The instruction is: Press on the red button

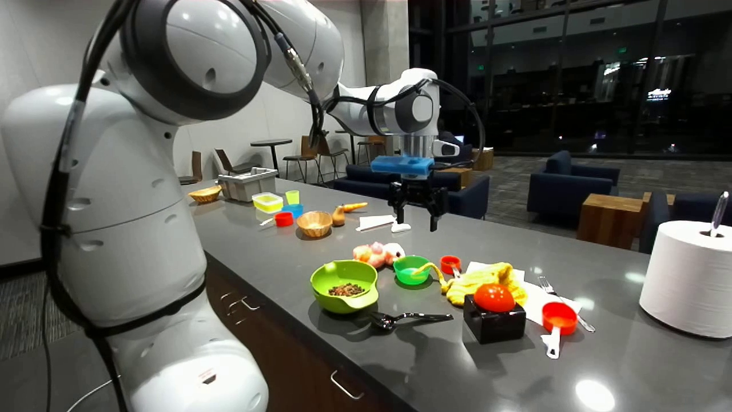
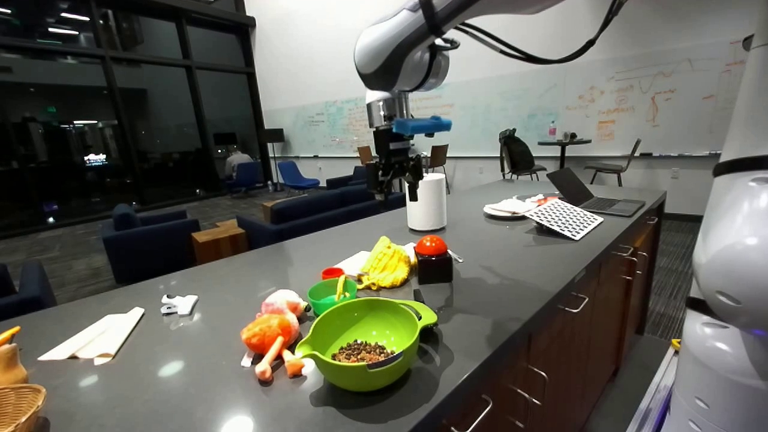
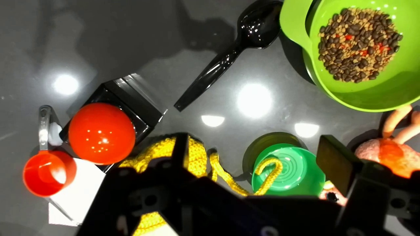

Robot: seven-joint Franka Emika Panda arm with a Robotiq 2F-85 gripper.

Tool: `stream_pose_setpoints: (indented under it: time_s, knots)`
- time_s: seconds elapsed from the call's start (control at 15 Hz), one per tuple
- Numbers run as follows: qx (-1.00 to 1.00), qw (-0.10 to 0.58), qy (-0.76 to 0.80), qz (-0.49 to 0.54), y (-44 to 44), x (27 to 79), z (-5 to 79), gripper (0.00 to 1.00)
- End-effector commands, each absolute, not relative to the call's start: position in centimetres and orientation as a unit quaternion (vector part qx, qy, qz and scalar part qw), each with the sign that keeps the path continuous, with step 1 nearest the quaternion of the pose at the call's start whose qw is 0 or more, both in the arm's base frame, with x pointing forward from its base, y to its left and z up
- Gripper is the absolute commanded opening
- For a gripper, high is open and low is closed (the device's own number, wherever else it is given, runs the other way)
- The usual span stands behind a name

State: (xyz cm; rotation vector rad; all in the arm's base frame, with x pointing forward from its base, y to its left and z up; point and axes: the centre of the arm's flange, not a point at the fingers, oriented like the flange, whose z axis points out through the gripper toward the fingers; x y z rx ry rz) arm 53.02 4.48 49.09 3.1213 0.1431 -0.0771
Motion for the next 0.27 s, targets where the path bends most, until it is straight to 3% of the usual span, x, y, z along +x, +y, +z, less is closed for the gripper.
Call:
stream_pose_setpoints:
  time_s: [0.0, 0.2]
  knots:
    - [0.999, 0.011, 0.044, -0.023, 4.54, 52.86, 49.29, 1.00]
    - [0.999, 0.012, 0.043, -0.023, 4.55, 52.87, 49.23, 1.00]
